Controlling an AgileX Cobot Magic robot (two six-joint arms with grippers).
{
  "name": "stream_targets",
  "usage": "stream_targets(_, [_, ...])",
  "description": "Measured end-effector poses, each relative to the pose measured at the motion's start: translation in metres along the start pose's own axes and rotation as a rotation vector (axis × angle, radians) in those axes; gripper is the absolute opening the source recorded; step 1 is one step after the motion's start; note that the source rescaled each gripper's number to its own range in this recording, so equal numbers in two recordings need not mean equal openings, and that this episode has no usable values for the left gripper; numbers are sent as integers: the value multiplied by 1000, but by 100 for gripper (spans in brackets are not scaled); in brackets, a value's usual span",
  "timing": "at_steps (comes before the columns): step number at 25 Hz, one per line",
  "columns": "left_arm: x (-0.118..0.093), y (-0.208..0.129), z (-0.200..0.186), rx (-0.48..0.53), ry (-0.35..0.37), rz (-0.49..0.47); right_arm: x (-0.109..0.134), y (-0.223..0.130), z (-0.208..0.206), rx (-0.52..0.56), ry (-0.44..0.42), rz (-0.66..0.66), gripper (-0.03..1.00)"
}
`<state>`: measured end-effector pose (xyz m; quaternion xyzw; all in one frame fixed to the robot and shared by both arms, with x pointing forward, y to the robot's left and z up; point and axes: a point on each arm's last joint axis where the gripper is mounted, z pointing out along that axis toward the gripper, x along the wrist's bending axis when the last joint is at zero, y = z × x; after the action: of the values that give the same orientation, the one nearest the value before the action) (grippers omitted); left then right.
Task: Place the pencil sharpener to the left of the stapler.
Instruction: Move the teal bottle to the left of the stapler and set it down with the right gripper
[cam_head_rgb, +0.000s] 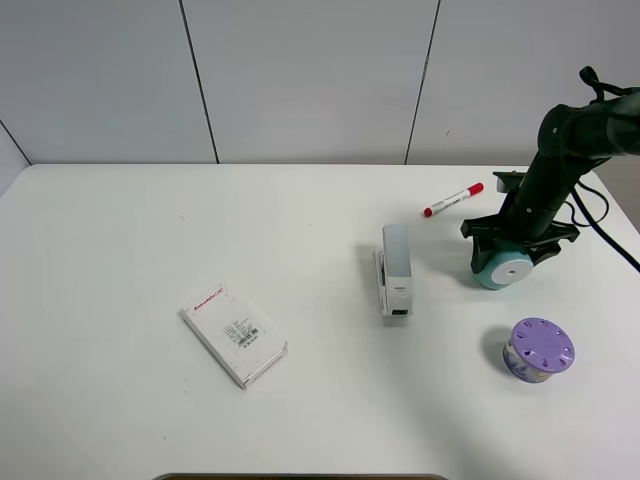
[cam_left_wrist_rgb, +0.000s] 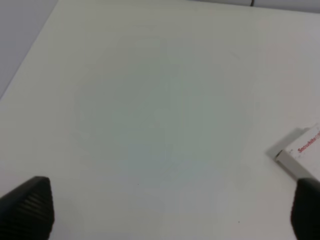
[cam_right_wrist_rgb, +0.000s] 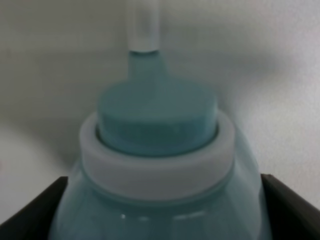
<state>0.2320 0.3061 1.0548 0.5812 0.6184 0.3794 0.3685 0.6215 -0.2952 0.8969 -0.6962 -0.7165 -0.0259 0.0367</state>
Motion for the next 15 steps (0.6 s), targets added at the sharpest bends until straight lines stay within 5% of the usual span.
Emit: stream_targets(15, [0, 0, 0, 0, 0, 0, 2, -1, -19, -52, -3, -5, 0])
